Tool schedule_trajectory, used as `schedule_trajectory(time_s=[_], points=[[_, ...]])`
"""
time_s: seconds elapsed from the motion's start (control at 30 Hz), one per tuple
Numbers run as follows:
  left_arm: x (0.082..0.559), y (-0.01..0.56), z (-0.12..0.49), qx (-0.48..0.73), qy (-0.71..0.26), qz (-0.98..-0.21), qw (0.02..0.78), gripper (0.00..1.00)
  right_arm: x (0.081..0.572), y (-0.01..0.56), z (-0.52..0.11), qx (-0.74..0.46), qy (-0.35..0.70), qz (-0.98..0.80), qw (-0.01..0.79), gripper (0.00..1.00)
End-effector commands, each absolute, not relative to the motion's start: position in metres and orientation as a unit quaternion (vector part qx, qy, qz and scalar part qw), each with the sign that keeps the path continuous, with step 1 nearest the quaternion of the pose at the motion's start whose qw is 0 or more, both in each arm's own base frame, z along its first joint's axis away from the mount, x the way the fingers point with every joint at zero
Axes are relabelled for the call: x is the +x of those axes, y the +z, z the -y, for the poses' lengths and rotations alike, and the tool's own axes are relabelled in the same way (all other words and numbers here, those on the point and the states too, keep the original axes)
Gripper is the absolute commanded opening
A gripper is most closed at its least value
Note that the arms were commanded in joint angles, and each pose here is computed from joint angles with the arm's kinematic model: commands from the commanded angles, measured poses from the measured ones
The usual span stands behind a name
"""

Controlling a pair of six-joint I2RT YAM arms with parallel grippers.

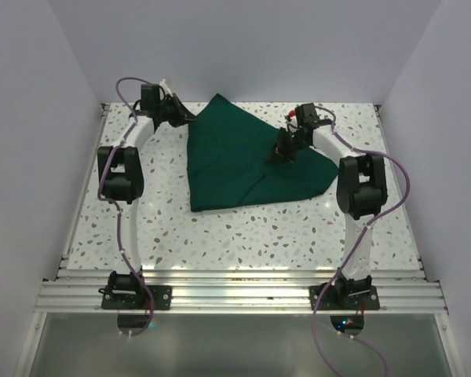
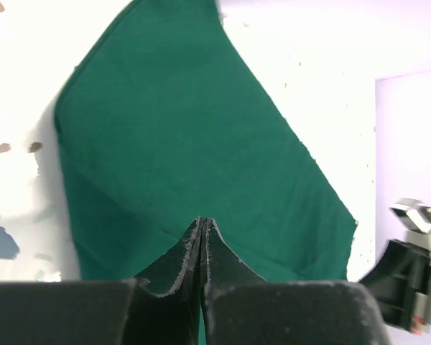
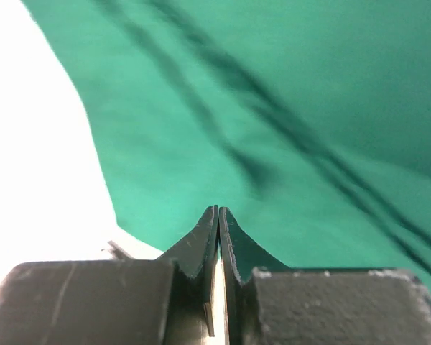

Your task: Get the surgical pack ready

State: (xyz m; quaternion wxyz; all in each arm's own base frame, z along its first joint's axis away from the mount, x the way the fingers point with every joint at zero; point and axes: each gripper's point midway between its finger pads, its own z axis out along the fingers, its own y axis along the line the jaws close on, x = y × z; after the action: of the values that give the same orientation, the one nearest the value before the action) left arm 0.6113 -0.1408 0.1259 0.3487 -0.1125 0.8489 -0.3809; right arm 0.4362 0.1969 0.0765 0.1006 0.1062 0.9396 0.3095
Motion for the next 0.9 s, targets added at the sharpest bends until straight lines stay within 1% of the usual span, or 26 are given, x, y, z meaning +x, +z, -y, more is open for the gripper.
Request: schedule_trajectory(time_s=[0.0, 0.03, 0.07, 0.13, 0.2, 0.47, 0.5, 0.6, 0.73, 0.83, 0.87], points=[[0.627, 0.131, 0.147, -0.081, -0.415, -0.828, 0.369, 0.01, 0.452, 0.115, -0.246, 0.093, 0.431, -0.891, 0.108, 0.05], [0.629, 0.118, 0.148, -0.083, -0.42, -0.83, 0.359, 0.01, 0.459, 0.116, -0.256, 0.085, 0.452, -0.88, 0.117, 0.05], [0.632, 0.12, 0.147, -0.082, -0.423, -0.827, 0.362, 0.01, 0.458, 0.113, -0.265, 0.098, 0.471, -0.871, 0.095, 0.05], [0.635, 0.117, 0.147, -0.086, -0.436, -0.819, 0.364, 0.0, 0.465, 0.111, -0.274, 0.099, 0.487, -0.862, 0.097, 0.05], [0.636, 0.103, 0.142, -0.103, -0.43, -0.823, 0.356, 0.0, 0.468, 0.103, -0.282, 0.113, 0.498, -0.856, 0.08, 0.04], [0.646, 0.064, 0.129, -0.141, -0.423, -0.828, 0.339, 0.0, 0.469, 0.071, -0.279, 0.143, 0.484, -0.862, 0.047, 0.02], [0.65, 0.054, 0.113, -0.156, -0.416, -0.829, 0.339, 0.0, 0.467, 0.062, -0.279, 0.148, 0.479, -0.864, 0.04, 0.02], [0.655, 0.037, 0.107, -0.167, -0.416, -0.829, 0.334, 0.0, 0.462, 0.049, -0.273, 0.155, 0.468, -0.869, 0.029, 0.02], [0.66, 0.031, 0.103, -0.171, -0.42, -0.826, 0.335, 0.0, 0.46, 0.044, -0.267, 0.16, 0.463, -0.871, 0.026, 0.01], [0.662, 0.044, 0.104, -0.17, -0.427, -0.819, 0.342, 0.02, 0.46, 0.051, -0.266, 0.148, 0.464, -0.873, 0.03, 0.02], [0.663, 0.05, 0.104, -0.17, -0.431, -0.817, 0.345, 0.09, 0.461, 0.055, -0.265, 0.146, 0.462, -0.874, 0.034, 0.01]])
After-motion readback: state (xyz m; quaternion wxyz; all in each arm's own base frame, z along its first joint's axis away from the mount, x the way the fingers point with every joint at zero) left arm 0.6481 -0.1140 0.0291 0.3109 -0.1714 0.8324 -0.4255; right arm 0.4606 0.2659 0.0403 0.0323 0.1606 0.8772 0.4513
